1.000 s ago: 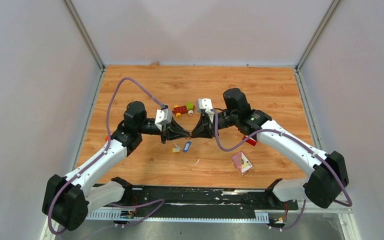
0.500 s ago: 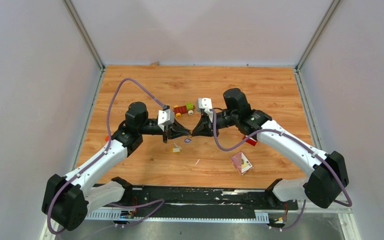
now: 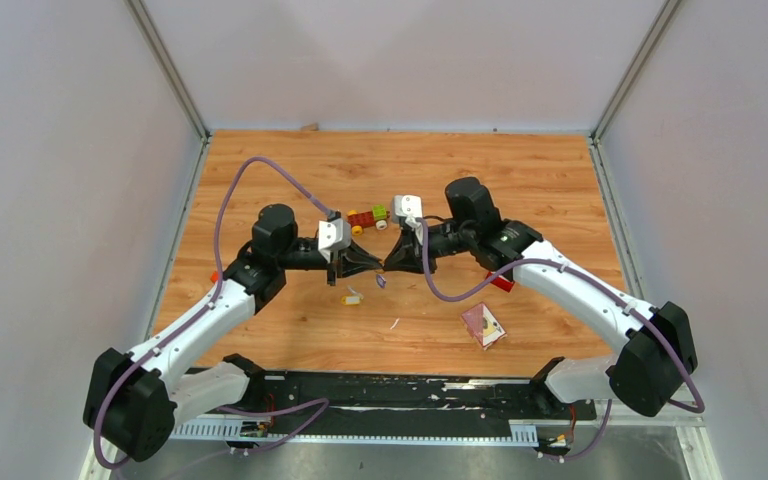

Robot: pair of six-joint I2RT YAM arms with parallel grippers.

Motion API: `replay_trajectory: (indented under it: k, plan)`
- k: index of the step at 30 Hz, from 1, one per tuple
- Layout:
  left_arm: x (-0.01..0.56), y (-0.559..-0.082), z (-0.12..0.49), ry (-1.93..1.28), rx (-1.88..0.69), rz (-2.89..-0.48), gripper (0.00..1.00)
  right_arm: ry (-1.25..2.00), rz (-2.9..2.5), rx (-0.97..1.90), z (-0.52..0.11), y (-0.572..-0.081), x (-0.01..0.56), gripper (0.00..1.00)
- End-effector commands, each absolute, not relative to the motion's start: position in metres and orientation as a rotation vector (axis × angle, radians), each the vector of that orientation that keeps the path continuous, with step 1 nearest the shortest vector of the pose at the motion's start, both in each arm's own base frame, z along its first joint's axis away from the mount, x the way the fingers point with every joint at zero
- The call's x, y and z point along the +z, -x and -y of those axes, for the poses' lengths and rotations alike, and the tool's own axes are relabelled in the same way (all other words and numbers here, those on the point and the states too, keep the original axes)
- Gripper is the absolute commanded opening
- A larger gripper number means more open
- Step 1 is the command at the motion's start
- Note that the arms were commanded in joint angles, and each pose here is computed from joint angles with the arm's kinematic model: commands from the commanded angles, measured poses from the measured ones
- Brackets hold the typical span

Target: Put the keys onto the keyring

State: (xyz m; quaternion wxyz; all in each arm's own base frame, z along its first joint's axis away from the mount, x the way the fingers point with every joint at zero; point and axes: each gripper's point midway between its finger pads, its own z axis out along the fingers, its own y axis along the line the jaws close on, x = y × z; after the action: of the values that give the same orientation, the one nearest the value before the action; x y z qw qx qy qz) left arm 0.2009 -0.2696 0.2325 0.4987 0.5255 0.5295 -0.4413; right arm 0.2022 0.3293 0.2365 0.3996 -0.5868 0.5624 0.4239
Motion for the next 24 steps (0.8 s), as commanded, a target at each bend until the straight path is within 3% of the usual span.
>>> replay_trajectory:
  k: [1, 7, 9, 16, 24]
  plan:
    - [0.238, -0.208, 0.266, -1.279, -0.994, -1.280, 0.00, 1.480, -1.354, 1.058, -0.331, -0.199, 0.257, 0.16]
    - [0.244, -0.213, 0.258, -1.269, -0.976, -1.293, 0.00, 1.469, -1.371, 0.975, -0.319, -0.206, 0.255, 0.48]
    - [0.245, -0.215, 0.255, -1.260, -0.970, -1.298, 0.00, 1.462, -1.367, 0.949, -0.314, -0.206, 0.256, 0.53]
    - [0.257, -0.225, 0.239, -1.204, -0.948, -1.385, 0.00, 1.454, -1.429, 0.868, -0.309, -0.220, 0.239, 0.57]
    - [0.260, -0.253, 0.170, -1.061, -0.651, -1.656, 0.00, 1.558, -1.538, 0.870, -0.321, -0.236, 0.194, 0.57]
